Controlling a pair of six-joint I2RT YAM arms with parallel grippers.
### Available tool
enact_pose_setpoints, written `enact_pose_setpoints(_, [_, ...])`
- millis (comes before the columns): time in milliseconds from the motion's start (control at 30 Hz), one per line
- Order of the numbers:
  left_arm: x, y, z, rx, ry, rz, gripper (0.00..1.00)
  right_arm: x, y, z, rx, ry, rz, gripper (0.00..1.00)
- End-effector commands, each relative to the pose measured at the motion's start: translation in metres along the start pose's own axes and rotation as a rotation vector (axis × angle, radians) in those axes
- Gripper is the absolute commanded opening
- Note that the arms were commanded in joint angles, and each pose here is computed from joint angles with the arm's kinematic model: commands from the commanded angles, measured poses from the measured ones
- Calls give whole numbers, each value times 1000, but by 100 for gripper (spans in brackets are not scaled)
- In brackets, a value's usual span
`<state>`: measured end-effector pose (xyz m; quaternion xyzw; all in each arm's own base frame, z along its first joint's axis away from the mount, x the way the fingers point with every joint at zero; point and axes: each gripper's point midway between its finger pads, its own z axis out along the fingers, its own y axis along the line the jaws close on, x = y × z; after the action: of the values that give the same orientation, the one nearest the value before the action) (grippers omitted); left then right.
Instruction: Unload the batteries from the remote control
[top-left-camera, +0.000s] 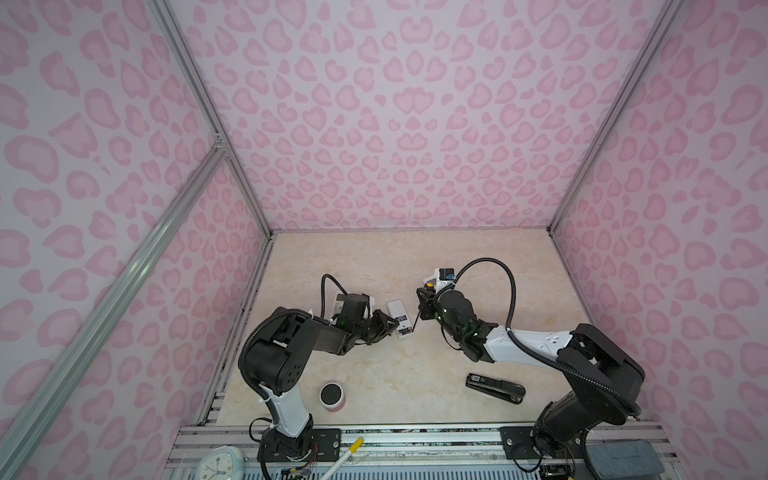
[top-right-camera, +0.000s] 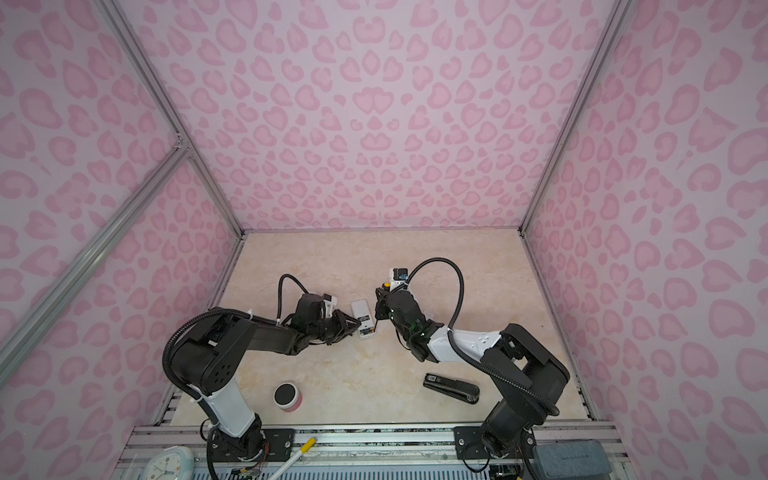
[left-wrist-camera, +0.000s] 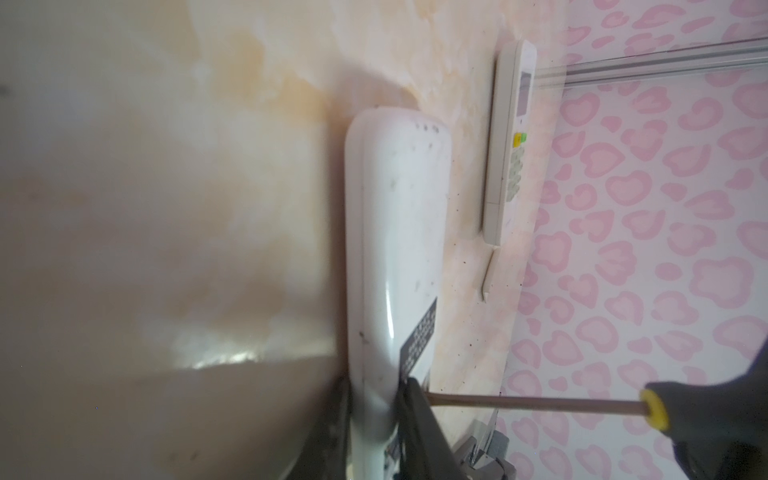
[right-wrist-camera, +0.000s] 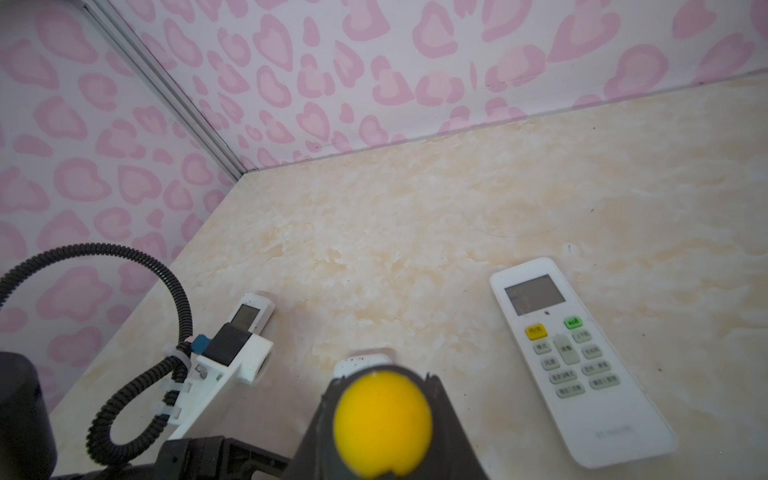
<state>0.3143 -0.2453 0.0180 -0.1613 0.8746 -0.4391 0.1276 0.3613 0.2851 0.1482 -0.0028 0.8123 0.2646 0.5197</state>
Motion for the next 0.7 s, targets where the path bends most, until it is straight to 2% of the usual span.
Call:
enact_pose_setpoints(0, [20, 42, -2, -159, 53, -88, 24, 2, 4, 1, -64, 1, 160, 0])
enact_pose_setpoints(667, [26, 51, -3, -172, 54, -111, 21, -3, -25, -2, -58, -71, 370, 0])
